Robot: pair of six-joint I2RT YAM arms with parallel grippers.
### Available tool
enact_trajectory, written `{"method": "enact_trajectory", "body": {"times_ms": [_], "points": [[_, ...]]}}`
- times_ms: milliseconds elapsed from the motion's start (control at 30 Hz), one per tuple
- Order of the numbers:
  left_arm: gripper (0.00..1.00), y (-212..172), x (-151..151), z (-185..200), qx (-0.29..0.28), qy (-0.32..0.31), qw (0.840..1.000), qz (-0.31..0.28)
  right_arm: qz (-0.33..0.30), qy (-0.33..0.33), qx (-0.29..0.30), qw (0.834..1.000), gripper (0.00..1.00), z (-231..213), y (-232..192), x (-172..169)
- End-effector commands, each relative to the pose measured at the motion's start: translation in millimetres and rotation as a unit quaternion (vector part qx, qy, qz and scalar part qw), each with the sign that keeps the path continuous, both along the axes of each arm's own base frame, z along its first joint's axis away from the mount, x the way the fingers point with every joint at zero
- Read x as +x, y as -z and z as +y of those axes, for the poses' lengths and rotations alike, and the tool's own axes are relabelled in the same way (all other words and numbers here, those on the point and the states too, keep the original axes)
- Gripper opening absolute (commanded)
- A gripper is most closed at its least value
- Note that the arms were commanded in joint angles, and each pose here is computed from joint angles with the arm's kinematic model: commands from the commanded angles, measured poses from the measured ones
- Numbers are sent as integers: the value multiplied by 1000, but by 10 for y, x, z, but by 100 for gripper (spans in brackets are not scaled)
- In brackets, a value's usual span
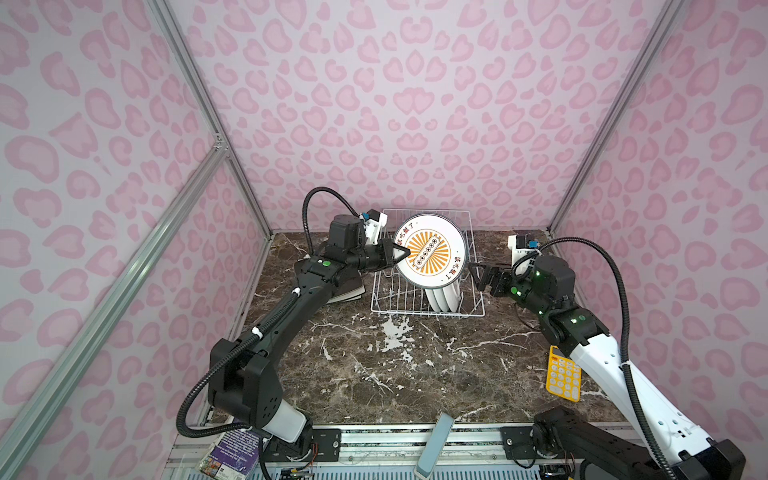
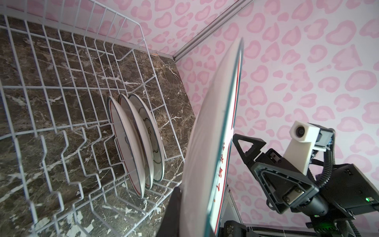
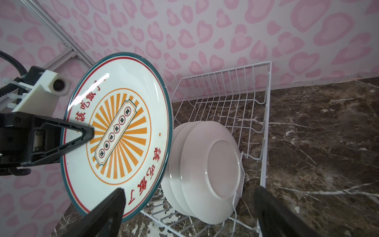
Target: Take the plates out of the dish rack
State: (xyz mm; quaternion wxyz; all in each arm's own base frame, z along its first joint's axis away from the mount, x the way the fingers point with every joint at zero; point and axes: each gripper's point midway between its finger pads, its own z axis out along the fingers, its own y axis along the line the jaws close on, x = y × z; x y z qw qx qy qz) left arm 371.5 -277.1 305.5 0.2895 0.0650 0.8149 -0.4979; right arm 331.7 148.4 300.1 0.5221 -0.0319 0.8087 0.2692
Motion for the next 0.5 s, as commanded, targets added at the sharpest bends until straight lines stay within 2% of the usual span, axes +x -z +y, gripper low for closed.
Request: {"method": "enact_trajectory", "body": {"times_ms": [0,167,467], "points": [[4,-171,-42,60,-7,-5,1000,-30,-47,-26,-66,996,98,71,-16,-46],[4,-62,-152,175,1,-17,1000,-19,-89,-79,-126,985,99,296,21,-211],[4,135,-383,314,19,-15,1000,4,-143,-181,-211,950,99,696,194,-568]]}}
